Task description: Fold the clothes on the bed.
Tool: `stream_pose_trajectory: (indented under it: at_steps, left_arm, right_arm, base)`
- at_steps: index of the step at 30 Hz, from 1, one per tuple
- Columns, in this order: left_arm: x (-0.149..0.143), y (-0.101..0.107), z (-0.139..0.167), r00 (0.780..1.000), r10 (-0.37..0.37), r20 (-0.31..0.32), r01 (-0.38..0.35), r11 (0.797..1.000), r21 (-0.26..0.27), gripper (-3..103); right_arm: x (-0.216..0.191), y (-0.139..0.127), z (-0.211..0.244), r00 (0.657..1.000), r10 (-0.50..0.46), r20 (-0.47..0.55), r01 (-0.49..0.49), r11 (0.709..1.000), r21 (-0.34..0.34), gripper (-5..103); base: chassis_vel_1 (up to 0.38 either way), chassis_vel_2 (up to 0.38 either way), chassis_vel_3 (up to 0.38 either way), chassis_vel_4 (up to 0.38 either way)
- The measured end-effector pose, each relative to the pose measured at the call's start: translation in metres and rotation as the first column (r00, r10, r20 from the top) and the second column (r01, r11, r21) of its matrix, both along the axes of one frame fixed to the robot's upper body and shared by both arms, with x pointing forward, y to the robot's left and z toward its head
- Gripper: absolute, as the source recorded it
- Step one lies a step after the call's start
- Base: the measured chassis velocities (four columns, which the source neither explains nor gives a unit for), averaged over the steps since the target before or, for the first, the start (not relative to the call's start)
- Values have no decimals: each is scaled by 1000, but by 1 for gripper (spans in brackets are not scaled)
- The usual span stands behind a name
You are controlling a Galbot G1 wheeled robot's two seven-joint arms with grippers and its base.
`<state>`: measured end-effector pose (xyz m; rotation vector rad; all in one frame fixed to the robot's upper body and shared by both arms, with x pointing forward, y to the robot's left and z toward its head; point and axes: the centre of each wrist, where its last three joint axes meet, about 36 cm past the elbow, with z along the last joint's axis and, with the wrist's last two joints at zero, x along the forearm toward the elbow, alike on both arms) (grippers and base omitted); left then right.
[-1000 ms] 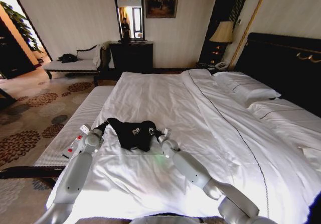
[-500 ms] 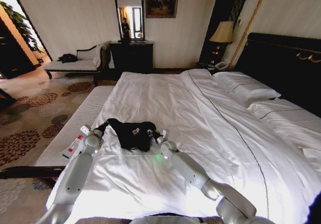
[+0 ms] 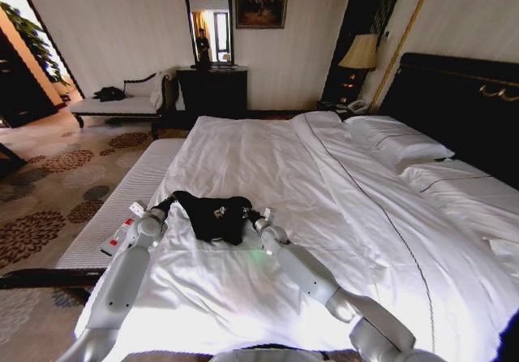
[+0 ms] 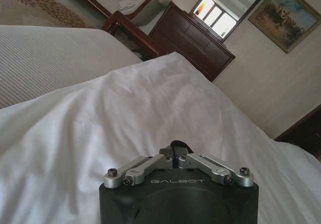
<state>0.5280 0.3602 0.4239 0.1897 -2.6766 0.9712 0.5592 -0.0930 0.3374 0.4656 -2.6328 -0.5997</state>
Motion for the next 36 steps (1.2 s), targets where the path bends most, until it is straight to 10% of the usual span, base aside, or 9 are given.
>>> stream_pose_trajectory:
  at_steps: [6,27,36]
  left_arm:
    - [-1,0,-1,1000,1,-3,-1,1000,0,0]
    - [-4,2,-5,1000,7,-9,-7,1000,1,0]
    - [-5,4,-5,1000,10,-9,-10,1000,4,0]
  right_arm:
    - [7,-7,-1,999,-27,24,28,999,-37,4]
    - [5,-12,-33,1000,-21,17,22,998,-57,90]
    - [4,-11,-35,1000,-9,14,10,999,-45,65]
  base:
    - [0,0,0,0]
    - [0,0,0,0]
    - [0,0,0,0]
